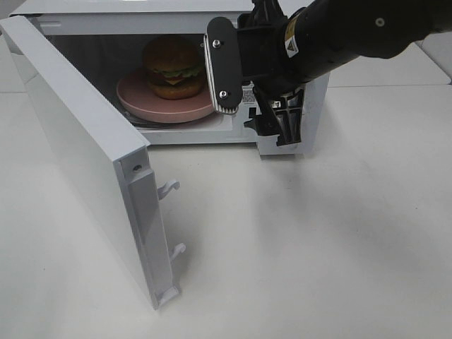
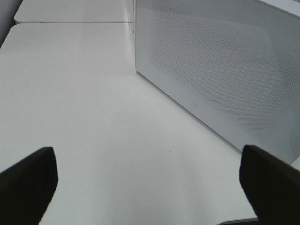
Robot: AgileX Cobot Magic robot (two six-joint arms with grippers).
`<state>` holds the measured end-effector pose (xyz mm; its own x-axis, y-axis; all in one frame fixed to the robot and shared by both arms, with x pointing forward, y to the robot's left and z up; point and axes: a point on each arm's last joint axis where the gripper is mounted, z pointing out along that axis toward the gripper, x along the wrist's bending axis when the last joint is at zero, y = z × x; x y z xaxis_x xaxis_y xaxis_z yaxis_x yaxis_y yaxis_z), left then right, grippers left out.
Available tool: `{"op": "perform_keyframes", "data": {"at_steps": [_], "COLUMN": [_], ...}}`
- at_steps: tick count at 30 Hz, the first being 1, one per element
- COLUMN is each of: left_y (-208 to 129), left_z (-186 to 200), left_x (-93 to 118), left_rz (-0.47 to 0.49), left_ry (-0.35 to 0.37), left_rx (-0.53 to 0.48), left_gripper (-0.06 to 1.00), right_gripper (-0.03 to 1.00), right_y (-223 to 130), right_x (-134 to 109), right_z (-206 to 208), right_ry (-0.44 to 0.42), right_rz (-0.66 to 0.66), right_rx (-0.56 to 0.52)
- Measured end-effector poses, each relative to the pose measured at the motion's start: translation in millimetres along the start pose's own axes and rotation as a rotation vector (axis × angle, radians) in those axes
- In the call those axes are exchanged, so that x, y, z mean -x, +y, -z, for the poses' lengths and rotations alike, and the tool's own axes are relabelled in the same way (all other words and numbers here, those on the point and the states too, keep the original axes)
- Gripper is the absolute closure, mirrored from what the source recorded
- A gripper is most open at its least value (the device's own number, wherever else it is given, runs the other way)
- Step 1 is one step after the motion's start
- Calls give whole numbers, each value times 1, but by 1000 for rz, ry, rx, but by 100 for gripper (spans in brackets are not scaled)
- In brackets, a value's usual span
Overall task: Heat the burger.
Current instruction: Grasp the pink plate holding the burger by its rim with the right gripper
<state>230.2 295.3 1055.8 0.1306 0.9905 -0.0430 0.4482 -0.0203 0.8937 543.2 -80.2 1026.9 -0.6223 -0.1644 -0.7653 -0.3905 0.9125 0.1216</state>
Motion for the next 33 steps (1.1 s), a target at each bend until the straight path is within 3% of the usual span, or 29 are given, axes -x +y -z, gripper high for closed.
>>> {"op": "perform_keyframes", "data": {"at_steps": [16,33], "left_y": [0,0], "left_z": [0,0], "left_x": [0,0], "left_rz": [0,0], "left_ry": [0,0], "left_rx": [0,0], "left_gripper": [-3,-3], "right_gripper": [10,11], "right_y": [25,38], "right_x": [5,-6], "right_z": [-46,-111], "right_ry": [-19,29], "right_rz": [-20,-19], "right_rx": [46,42]}}
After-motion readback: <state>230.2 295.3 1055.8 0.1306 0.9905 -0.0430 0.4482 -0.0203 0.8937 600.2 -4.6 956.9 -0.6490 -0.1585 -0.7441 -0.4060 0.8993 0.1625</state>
